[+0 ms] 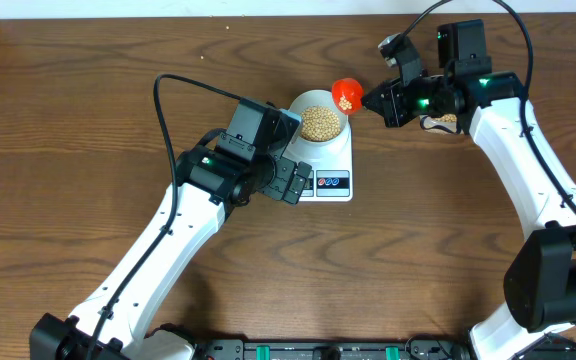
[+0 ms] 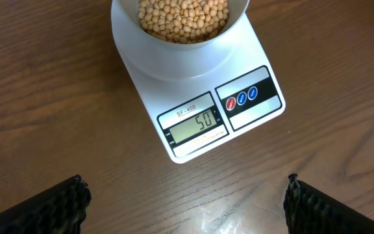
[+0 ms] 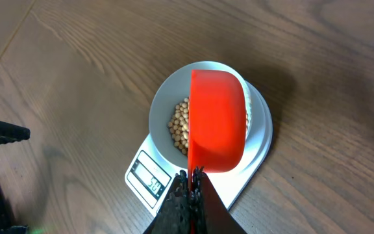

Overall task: Scoop item into bowl and weigh 50g on scale
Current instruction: 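Tip the scoop further over the bowl until the scale reads 50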

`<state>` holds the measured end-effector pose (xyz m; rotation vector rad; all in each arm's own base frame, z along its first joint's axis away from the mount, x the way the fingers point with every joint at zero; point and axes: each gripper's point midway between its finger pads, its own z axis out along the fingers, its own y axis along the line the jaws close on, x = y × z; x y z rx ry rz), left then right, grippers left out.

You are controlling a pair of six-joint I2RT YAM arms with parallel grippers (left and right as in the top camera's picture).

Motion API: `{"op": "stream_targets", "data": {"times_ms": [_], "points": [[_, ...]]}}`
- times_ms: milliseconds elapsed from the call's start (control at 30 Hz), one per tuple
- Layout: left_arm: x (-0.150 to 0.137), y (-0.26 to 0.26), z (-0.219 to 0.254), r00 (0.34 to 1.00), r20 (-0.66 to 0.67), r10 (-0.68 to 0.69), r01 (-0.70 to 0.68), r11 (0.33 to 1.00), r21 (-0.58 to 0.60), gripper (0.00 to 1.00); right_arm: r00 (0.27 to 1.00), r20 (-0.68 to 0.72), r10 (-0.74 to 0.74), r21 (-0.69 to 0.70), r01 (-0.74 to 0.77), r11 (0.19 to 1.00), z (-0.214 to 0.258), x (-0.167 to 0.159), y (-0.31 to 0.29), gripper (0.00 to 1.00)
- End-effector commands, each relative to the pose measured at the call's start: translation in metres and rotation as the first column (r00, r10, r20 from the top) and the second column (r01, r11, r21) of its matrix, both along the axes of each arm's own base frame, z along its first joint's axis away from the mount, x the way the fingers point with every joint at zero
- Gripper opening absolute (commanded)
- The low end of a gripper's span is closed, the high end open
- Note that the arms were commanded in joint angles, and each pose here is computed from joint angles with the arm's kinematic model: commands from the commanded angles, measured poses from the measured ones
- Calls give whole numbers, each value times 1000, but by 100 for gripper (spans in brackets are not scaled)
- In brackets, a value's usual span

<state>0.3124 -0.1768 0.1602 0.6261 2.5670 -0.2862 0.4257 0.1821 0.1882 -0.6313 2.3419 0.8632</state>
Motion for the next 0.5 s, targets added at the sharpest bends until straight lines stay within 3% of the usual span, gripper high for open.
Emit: {"op": "stream_targets", "data": {"times_ms": [0, 467], "points": [[-1, 1, 0, 1000, -3, -2, 2, 1000, -1, 98, 1000, 30, 6, 24, -7, 1000, 17, 0, 2, 1], [-1, 1, 0, 1000, -3, -1, 1, 1000, -1, 98, 1000, 25, 6, 60, -8, 998, 22, 0, -4, 1]]}}
